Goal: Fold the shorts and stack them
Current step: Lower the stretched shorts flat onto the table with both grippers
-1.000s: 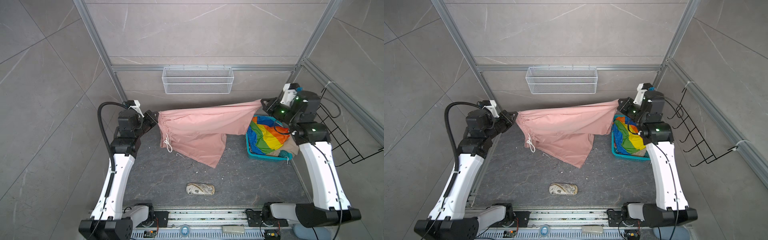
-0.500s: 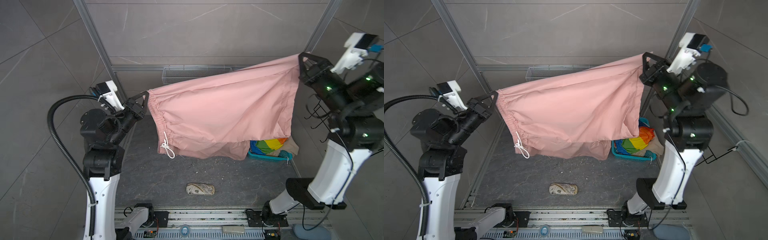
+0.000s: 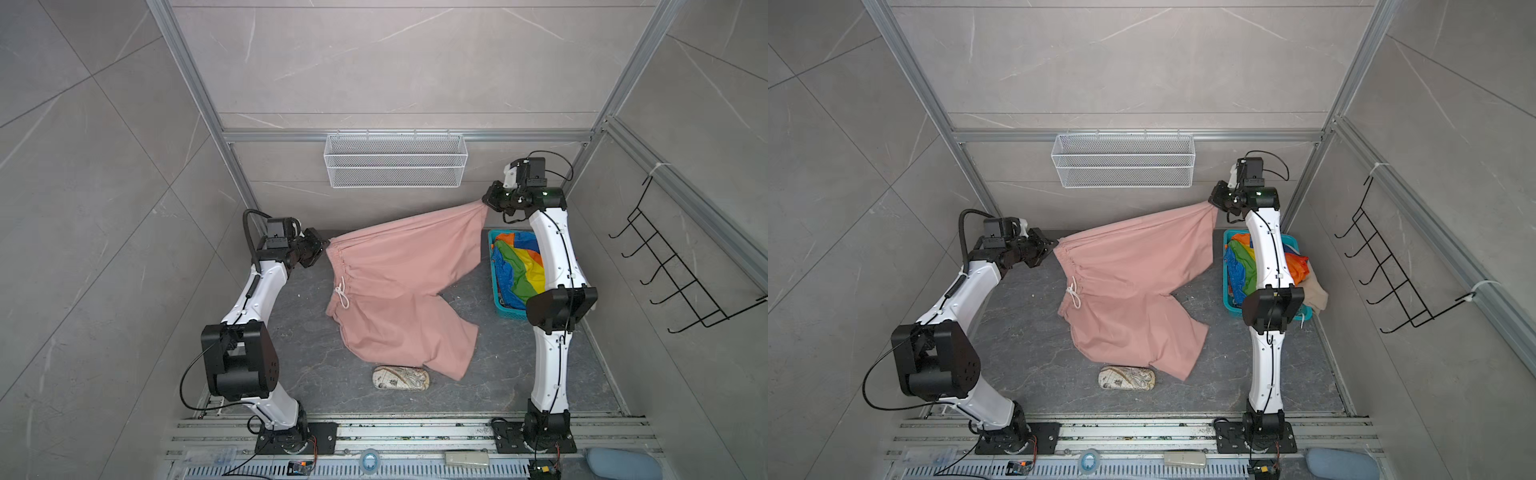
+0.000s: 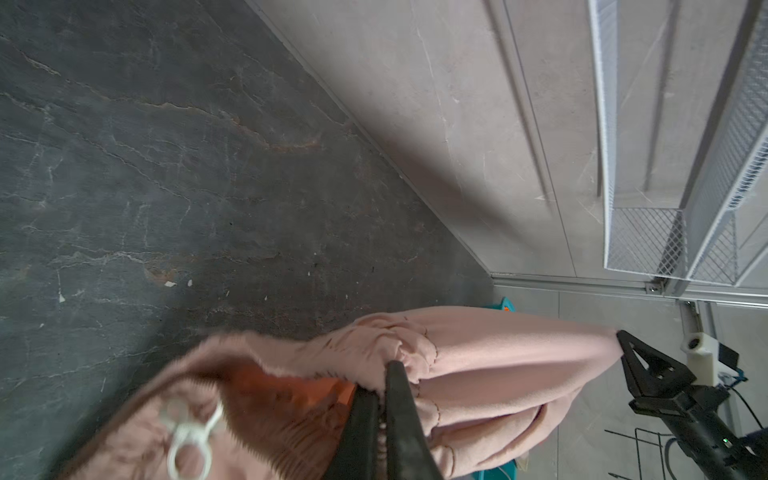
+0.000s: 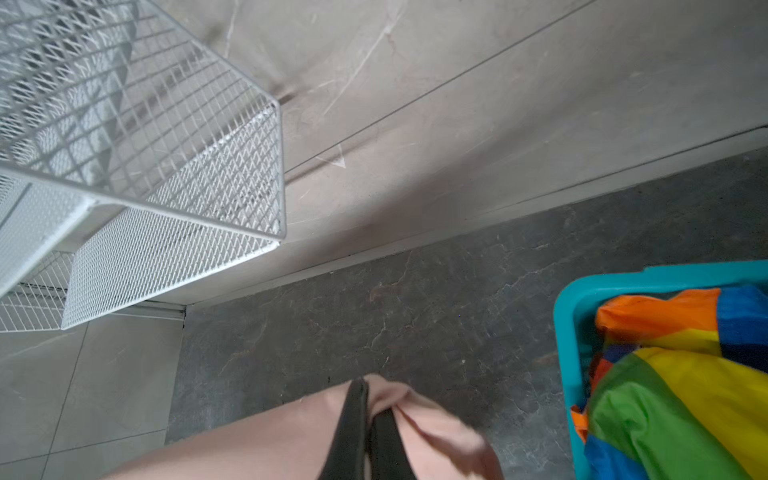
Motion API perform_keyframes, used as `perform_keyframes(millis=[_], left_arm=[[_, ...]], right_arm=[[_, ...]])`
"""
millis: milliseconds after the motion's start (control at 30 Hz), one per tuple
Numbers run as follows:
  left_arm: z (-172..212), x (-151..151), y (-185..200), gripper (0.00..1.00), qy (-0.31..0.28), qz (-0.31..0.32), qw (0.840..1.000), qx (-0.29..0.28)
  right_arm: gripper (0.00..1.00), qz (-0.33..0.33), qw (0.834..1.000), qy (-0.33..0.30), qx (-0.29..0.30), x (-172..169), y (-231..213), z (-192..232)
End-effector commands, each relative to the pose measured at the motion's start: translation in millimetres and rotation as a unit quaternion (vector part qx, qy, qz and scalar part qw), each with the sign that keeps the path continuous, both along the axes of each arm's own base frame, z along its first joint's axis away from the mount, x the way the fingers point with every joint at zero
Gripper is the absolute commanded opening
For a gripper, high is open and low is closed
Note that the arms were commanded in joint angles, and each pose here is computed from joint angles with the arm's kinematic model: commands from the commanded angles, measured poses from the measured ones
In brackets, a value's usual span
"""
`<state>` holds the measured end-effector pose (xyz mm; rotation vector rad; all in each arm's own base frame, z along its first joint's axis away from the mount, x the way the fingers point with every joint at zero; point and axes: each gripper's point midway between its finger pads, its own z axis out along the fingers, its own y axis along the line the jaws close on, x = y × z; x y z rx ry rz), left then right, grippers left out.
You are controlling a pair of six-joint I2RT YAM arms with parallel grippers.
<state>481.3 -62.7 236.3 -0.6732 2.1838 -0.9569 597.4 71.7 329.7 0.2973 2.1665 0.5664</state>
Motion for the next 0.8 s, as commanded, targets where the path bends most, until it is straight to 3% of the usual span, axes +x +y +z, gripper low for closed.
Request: perform_keyframes(millis=[0,167,267,500,700,767], left_arm=[[40.2,28.7,39.7,0.0,-0.066,0.061,0.996,0.023],[54.5,30.7,48.1,0.0,-0.087,0.07,0.993,0.045],[42.4,29.7,56.4,0.0,-0.075,0.081,0.992,0.055],[-23.1,35.4,62.0,0.0,-0.022,0.079,0.996,0.028],[-66.6,23.0,66.0,0.0,-0.002,0.078,0.997,0.003],[-76.4,15.1,64.9,0.05,0.002,0.078,0.997,0.003]], right_arm=[[0.0,-0.059,0.995,-0.074,-0.039,6.3,-36.2,45.3],[0.0,-0.045,0.991,-0.121,-0.022,-7.6,-17.7,87.8],[0.0,-0.025,0.992,-0.122,-0.026,-17.3,0.6,92.5],[0.0,0.01,0.998,-0.035,-0.05,-35.2,35.0,4.5],[0.0,0.009,0.998,0.036,-0.046,-77.0,34.3,-84.4],[0.0,0.011,0.998,0.055,-0.04,-94.2,34.3,-112.5]])
